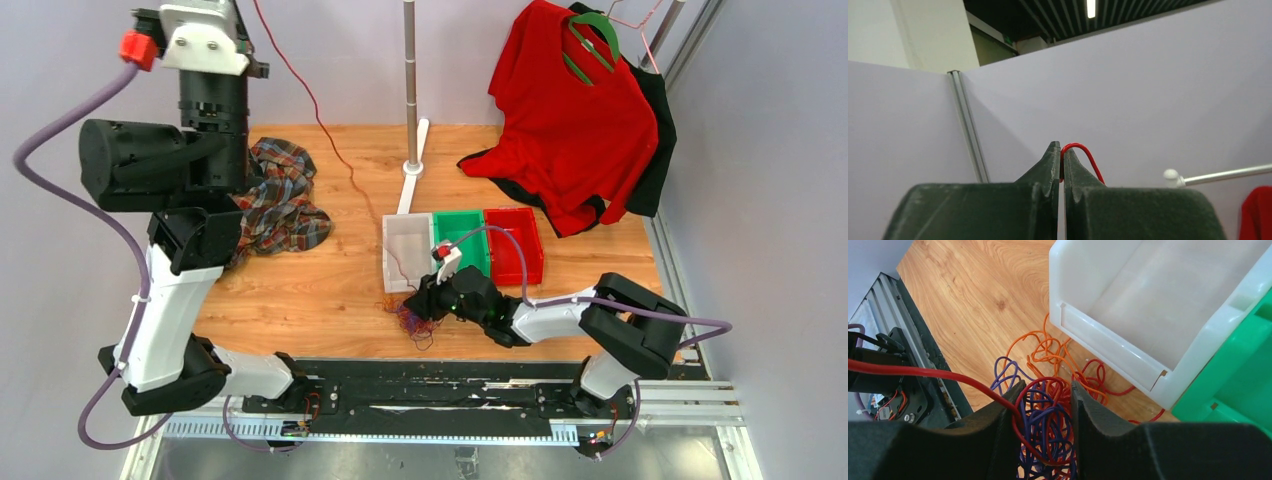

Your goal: Untangle the cables

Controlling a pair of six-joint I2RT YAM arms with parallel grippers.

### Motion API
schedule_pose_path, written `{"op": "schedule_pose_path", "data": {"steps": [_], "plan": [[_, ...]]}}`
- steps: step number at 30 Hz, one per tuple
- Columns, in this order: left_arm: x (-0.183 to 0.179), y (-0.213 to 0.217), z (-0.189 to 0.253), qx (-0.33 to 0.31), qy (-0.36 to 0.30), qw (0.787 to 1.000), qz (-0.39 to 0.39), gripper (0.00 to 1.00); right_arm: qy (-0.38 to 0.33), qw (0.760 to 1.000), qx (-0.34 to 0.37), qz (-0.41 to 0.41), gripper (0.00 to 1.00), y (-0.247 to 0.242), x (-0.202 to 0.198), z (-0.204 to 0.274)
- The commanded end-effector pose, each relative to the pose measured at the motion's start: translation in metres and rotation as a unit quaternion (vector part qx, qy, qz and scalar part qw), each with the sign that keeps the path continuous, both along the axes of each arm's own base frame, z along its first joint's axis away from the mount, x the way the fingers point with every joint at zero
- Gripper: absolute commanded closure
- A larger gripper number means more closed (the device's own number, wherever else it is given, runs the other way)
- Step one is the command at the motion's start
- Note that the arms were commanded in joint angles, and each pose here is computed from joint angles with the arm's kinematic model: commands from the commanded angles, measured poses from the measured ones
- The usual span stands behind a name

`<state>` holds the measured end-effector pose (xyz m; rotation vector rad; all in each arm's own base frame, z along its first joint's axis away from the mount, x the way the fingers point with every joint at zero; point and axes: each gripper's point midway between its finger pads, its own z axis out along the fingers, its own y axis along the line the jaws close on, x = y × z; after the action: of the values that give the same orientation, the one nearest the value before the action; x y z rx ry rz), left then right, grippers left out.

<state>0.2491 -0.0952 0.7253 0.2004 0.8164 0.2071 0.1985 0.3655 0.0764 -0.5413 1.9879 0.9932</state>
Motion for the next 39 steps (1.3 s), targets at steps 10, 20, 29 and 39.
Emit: {"op": "schedule_pose_path", "data": {"steps": [10, 20, 29, 39], "plan": [[-0.037, 0.033, 0.061, -0.092, -0.121, 0.988, 0.013, 1.0, 0.021, 1.0, -0.02, -0.006, 0.57, -0.01, -0.015, -0.02], [-0.045, 0.034, 0.089, -0.115, -0.177, 0.977, 0.015, 1.0, 0.031, 0.999, -0.028, -0.02, 0.55, -0.02, -0.02, -0.027], [0.013, -0.013, -0.076, 0.035, 0.048, 0.998, -0.006, 1.0, -0.022, 1.0, -0.006, -0.015, 0.69, -0.016, -0.011, 0.025], [0.024, 0.033, -0.349, 0.165, 0.325, 0.928, 0.077, 0.87, -0.059, 0.998, -0.006, -0.01, 0.99, -0.017, -0.006, 0.052]]}}
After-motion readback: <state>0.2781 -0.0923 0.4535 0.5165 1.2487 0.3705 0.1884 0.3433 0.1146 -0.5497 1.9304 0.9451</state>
